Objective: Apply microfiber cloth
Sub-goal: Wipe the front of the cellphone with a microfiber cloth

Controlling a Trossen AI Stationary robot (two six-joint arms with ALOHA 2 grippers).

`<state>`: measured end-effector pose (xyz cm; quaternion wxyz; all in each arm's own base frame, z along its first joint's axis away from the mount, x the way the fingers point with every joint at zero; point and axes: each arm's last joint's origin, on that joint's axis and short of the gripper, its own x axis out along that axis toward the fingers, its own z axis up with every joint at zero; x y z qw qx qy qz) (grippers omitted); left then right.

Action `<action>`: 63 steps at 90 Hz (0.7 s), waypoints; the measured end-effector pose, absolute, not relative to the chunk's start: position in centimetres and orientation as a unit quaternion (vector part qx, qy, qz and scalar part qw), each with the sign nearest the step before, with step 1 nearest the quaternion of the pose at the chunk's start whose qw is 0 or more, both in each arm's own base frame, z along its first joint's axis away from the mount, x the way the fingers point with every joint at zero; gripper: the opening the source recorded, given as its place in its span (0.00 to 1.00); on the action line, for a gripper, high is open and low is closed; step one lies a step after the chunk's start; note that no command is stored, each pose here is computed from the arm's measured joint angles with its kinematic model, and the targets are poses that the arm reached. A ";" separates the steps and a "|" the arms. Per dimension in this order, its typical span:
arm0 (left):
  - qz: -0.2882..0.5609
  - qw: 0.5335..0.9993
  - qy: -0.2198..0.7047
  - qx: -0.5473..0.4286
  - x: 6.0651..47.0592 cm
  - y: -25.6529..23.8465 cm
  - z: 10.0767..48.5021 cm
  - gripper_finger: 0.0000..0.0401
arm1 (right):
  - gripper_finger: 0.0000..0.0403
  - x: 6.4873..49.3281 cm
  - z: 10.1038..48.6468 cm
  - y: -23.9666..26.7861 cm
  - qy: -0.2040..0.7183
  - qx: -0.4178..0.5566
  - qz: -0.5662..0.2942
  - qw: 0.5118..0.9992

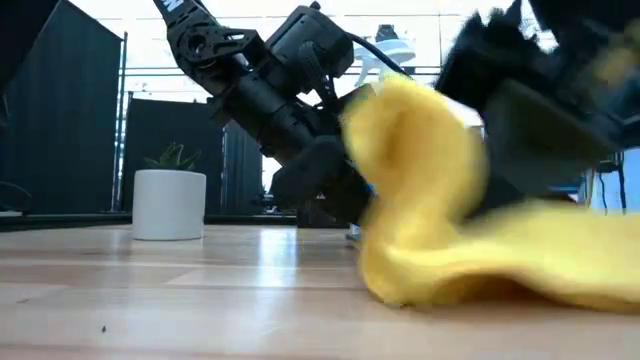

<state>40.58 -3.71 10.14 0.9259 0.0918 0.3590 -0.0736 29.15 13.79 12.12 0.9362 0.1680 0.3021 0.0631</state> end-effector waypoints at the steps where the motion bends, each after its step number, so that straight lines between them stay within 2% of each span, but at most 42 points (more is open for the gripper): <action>1: -0.074 0.926 0.358 0.092 40.6 -3.7 10.1 0.00 | 0.00 29.2 12.3 13.6 0.300 0.164 0.057 0.938; 13: -0.077 0.928 0.354 0.091 40.6 -3.7 10.2 0.00 | 0.00 29.5 12.5 10.6 0.324 0.131 -0.015 0.937; 27: -0.080 0.928 0.354 0.089 40.6 -3.7 10.2 0.00 | 0.00 30.4 11.2 8.1 0.327 0.138 -0.076 0.932; 44: -0.082 0.925 0.359 0.090 40.5 -3.7 10.1 0.00 | 0.00 31.7 9.1 8.2 0.279 0.188 -0.071 0.939; 63: -0.081 0.925 0.358 0.095 40.5 -3.6 10.1 0.00 | 0.01 31.4 8.1 10.5 0.291 0.227 -0.034 0.929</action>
